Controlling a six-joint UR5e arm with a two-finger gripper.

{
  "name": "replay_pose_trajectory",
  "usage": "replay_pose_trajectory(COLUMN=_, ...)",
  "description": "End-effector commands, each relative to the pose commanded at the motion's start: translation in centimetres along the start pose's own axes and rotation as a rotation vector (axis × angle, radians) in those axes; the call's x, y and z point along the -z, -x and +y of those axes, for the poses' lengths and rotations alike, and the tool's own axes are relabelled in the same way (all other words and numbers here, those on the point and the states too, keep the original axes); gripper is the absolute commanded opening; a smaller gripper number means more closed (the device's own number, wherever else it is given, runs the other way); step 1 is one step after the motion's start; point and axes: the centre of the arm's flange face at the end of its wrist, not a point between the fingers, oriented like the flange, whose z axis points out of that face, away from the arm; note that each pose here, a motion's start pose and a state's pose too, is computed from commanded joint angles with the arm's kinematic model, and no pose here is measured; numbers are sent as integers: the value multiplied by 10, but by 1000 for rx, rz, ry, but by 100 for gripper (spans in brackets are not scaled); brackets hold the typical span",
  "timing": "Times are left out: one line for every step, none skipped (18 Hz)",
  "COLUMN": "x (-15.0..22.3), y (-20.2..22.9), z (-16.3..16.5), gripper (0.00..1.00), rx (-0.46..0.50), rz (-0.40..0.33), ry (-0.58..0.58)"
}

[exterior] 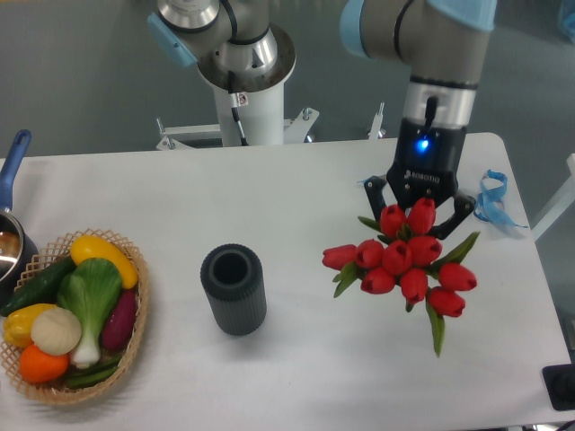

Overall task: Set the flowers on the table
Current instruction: 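Lower the held tulips toward the table surface, then open the gripper to release the tulips onto the table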

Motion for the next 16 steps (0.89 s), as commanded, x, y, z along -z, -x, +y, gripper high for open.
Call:
replay_pose_trajectory(x=-7, y=0, z=7, gripper=32, rx=-19, rz=0, ry=41)
replay_pose_trajectory(x=-16, y=-2, z=11, gripper=32, rx=-41, rz=5, ry=77)
replay_pose_trajectory(x=-27, y=-5, z=11, gripper=32, rx=-61, rz=12, ry=109)
replay_pose_trajectory(x=-39, y=-7, z=13, gripper=32, rx=-71, rz=20, ry=147)
replay_pose_trajectory(x=-47, y=-9, z=13, gripper=32, rx=-79, rz=21, ry=184)
replay_pose_trajectory(x=-56, y=-9, z=13, gripper=32, rx=-87, rz=23, ry=218)
replay_pose_trajectory(x=-68, y=-12, z=15, gripper=32, rx=-96, rz=30, ry=253)
replay_pose_trajectory(x=-79, y=-15, z=15, gripper=32, rx=-105, rz=37, ry=281)
replay_pose_trajectory(x=-91, y=-18, z=16, gripper=32, rx=-111, rz=47, ry=306)
replay_pose_trajectory(x=-103, y=-20, z=19, gripper=32, rx=-114, rz=61, ry=326)
replay_pose_trajectory(x=-114, y=-23, z=21, gripper=32, rx=-117, rz=76, ry=334)
replay_pose_trajectory(x=-125, y=-25, z=23, gripper=32, rx=-117, rz=91, ry=340)
replay_pose_trajectory(x=-135, y=-26, z=25, gripper=32, rx=-117, rz=105, ry=344)
replay_pose_trajectory(x=-147, y=-25, z=27, gripper=32, rx=-116, rz=116, ry=348)
replay_pose_trajectory(x=-159, y=-30, z=26, gripper=32, rx=-118, rz=134, ry=353)
replay_pose_trajectory(x=-168, y=-35, z=24, gripper=32, rx=-128, rz=142, ry=362)
